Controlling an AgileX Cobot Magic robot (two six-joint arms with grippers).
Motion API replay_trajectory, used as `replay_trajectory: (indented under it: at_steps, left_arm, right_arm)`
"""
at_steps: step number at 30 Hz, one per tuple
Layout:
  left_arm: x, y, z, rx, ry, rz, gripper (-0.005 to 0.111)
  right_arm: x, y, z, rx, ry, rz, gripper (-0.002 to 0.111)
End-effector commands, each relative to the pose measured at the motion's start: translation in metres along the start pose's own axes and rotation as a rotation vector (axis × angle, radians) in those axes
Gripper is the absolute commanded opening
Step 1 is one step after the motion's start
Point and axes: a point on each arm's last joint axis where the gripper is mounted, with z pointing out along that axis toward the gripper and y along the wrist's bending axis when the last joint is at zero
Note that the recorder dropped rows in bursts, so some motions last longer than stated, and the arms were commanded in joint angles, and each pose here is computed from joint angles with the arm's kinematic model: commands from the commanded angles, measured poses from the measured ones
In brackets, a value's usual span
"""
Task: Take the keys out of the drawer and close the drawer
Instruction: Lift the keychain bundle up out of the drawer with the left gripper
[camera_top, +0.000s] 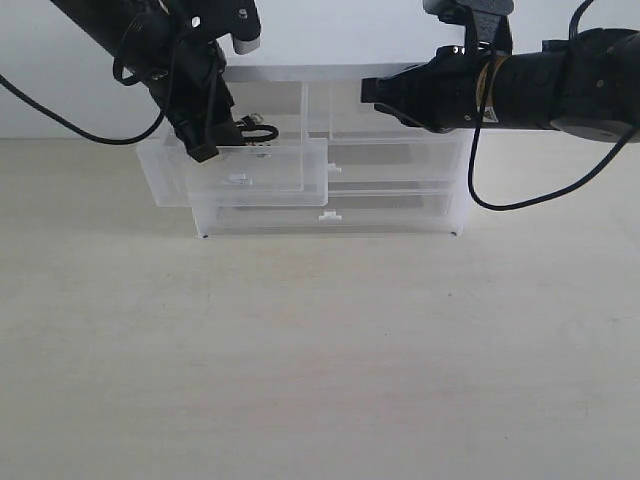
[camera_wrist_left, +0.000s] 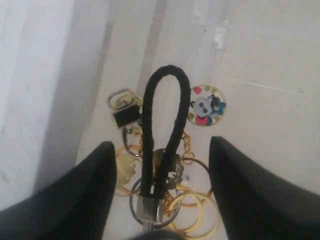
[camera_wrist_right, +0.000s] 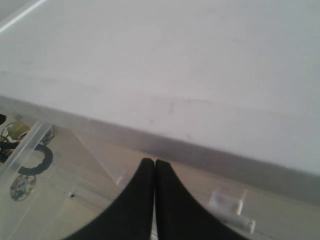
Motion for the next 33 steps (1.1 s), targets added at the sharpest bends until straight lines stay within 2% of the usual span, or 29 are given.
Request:
replay_trajectory:
  at_steps: [1,19,21,27,33]
  left_arm:
    - [-0.002,0.0,0.0,-0.003,-0.017,-0.009,0.052]
    - [0.002,0.002,0.019,-0.017,-0.007,-0.005,0.05]
    - [0.004,0.001,0.021,-0.013,0.011,0.007,0.044]
    - [0.006,0.003,0.022,-0.028,0.036,0.038,0.006]
    - [0.007,0.004,0.02,-0.039,0.052,0.059,0.004]
  right_arm:
    - [-0.001,-0.004,-0.001,0.013,-0.004,0.011,0.0]
    - [-0.001,-0.003,-0.001,0.011,-0.003,0.009,0.0]
    - [-0.001,-0.003,-0.001,0.007,-0.005,0.009,0.0]
    - [-0.001,-0.003,-0.001,0.005,-0.005,0.009,0.0]
    - [-0.001,-0.003,-0.001,0.005,-0.005,0.011,0.0]
